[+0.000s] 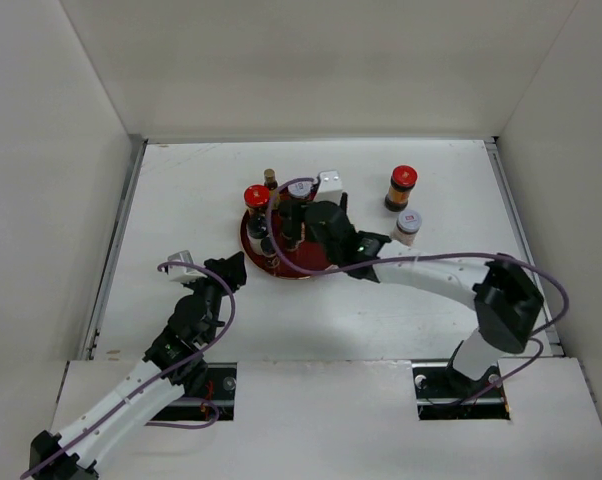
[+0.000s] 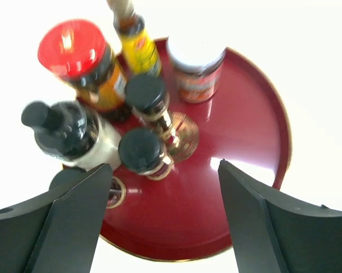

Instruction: Organize the condiment bottles

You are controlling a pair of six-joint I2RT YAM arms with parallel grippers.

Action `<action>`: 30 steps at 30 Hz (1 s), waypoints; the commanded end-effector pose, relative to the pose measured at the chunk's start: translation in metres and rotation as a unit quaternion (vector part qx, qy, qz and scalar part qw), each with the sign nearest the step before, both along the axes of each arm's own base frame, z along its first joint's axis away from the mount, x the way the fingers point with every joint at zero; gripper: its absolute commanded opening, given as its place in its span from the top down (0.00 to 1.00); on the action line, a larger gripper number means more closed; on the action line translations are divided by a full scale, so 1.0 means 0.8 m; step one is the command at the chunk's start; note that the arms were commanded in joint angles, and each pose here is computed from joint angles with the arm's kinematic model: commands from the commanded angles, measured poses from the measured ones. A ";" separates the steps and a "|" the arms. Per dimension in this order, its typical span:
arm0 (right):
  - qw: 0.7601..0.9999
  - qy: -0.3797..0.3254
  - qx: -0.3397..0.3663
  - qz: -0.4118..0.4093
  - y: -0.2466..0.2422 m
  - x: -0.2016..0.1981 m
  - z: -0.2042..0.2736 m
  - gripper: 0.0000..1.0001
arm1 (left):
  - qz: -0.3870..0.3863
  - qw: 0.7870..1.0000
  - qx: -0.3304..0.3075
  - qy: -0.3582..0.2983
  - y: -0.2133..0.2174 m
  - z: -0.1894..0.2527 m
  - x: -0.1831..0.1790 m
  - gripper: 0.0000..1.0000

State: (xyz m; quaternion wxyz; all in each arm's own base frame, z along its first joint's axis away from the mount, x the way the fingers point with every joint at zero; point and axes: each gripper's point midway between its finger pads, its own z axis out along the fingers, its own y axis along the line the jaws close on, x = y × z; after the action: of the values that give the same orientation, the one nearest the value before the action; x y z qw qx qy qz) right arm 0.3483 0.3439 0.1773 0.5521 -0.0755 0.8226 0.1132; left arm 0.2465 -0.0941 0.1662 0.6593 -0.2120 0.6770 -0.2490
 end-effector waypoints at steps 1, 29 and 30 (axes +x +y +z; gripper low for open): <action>0.997 -0.040 0.057 -0.043 -0.050 0.024 0.062 0.18 | -0.005 1.000 -0.017 -0.022 -0.002 0.022 0.000 0.43; 0.950 0.033 -0.061 -0.303 -0.344 0.217 -0.012 0.00 | -0.021 1.000 -0.013 -0.017 -0.015 0.016 0.003 0.37; 0.950 0.032 -0.063 -0.305 -0.346 0.216 -0.011 0.00 | -0.022 1.000 -0.013 -0.017 -0.016 0.017 0.003 0.37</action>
State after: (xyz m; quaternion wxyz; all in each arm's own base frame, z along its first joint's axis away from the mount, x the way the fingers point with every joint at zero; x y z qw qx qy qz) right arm 0.5251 0.0781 0.1673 0.5274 0.1330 0.8330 -0.1016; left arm 0.2476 -0.1022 0.1613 0.6518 -0.2007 0.6867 -0.2517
